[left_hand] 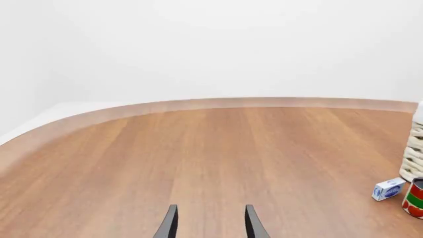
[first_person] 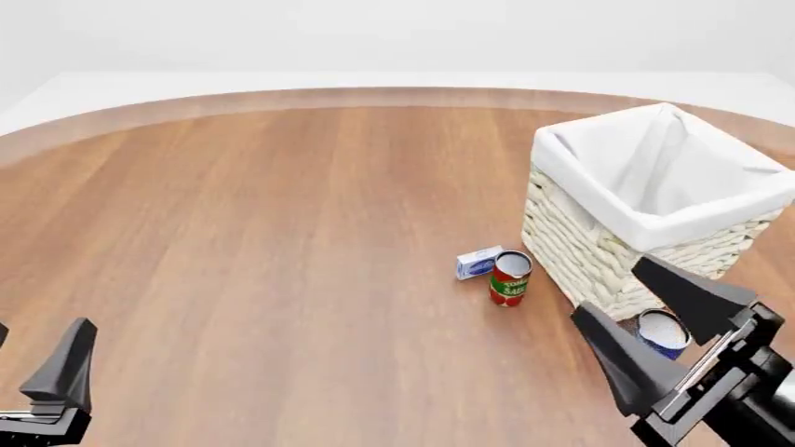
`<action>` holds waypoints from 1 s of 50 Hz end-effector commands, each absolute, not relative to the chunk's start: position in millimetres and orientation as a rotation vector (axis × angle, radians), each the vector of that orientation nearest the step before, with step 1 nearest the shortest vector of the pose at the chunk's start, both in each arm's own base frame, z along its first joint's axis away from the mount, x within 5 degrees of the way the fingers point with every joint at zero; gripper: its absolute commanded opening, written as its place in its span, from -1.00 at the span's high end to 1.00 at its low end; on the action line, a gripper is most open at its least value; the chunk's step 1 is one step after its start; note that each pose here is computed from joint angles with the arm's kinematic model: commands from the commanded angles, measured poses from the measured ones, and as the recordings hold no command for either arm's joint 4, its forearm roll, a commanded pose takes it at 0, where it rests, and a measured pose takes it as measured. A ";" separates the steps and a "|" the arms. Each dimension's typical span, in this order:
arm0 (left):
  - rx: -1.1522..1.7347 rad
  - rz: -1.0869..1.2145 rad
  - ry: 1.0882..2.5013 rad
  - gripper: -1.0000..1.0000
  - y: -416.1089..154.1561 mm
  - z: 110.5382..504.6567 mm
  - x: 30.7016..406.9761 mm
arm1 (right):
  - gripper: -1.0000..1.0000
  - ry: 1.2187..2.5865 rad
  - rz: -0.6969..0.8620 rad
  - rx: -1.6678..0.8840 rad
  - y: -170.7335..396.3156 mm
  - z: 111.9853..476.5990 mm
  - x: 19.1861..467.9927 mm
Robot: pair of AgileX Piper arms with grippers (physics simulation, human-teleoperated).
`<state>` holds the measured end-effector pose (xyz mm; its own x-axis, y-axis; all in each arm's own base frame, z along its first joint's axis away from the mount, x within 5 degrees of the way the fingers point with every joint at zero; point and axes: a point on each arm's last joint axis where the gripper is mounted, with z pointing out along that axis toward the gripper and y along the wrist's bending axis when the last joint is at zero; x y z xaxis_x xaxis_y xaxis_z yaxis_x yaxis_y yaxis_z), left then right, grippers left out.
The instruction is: Pick up the ketchup, and put it in the basket.
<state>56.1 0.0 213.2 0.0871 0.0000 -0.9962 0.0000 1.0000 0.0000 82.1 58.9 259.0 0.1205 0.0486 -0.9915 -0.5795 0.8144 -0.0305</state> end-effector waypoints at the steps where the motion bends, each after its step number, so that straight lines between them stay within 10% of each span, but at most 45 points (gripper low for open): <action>1: 0.000 0.000 1.484 -1.00 0.0 213.2 56.1 | -1.00 1.384 0.553 -0.520 78.0 260.6 92.7; 50: 0.000 0.000 1.484 -1.00 0.0 213.2 56.1 | -1.00 1.422 0.845 -0.822 190.5 265.7 104.7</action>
<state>56.1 0.0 213.2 0.0871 0.0000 -0.9962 0.0000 1.0000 0.0000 106.9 162.2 266.7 0.0136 0.0101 -0.9999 -0.8348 0.5506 -0.0058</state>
